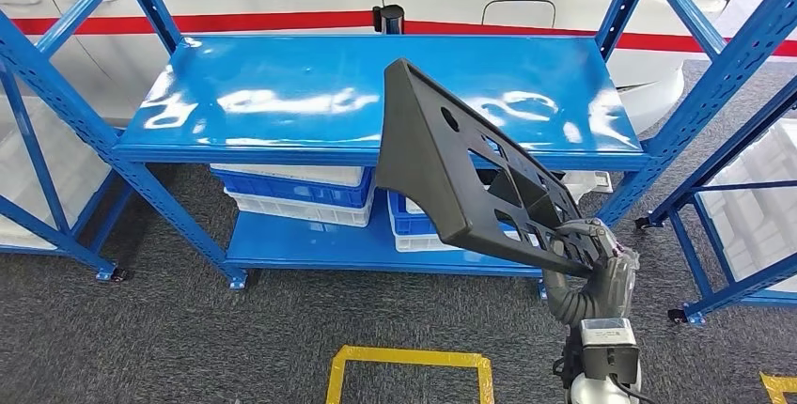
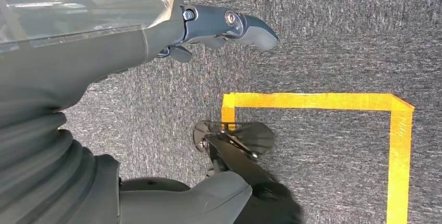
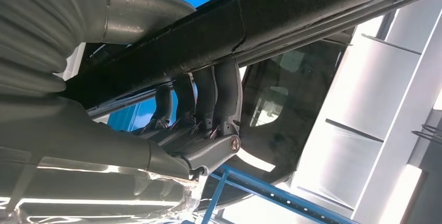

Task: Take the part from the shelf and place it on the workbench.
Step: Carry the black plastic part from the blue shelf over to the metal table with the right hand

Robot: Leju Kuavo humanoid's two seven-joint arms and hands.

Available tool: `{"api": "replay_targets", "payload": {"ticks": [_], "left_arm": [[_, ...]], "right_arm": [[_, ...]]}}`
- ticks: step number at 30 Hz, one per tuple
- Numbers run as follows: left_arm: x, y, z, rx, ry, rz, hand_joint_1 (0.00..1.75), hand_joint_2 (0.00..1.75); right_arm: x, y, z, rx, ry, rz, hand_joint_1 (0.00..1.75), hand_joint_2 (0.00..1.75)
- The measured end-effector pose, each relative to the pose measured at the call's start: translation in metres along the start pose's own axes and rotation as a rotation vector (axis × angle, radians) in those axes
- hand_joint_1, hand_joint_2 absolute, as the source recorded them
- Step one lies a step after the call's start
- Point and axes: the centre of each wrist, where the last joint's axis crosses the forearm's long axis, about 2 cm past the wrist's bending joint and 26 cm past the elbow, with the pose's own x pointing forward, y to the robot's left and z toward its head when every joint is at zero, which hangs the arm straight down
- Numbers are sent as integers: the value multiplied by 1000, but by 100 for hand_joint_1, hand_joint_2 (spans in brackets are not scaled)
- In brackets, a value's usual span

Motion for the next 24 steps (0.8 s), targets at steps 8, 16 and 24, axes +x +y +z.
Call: {"api": "replay_targets", "payload": {"ticks": [8, 16, 24], "left_arm": [[1, -1, 0, -3, -3, 1, 0, 175], [2, -1, -1, -14, -7, -3, 0, 175], [1, 0, 0, -15, -8, -5, 0, 175]], "right_arm": [[0, -1, -1, -7, 0, 3, 175, 175], [-1, -2, 5, 4, 23, 8, 175, 175], [4, -4, 11, 2, 24, 21, 175, 175]]}}
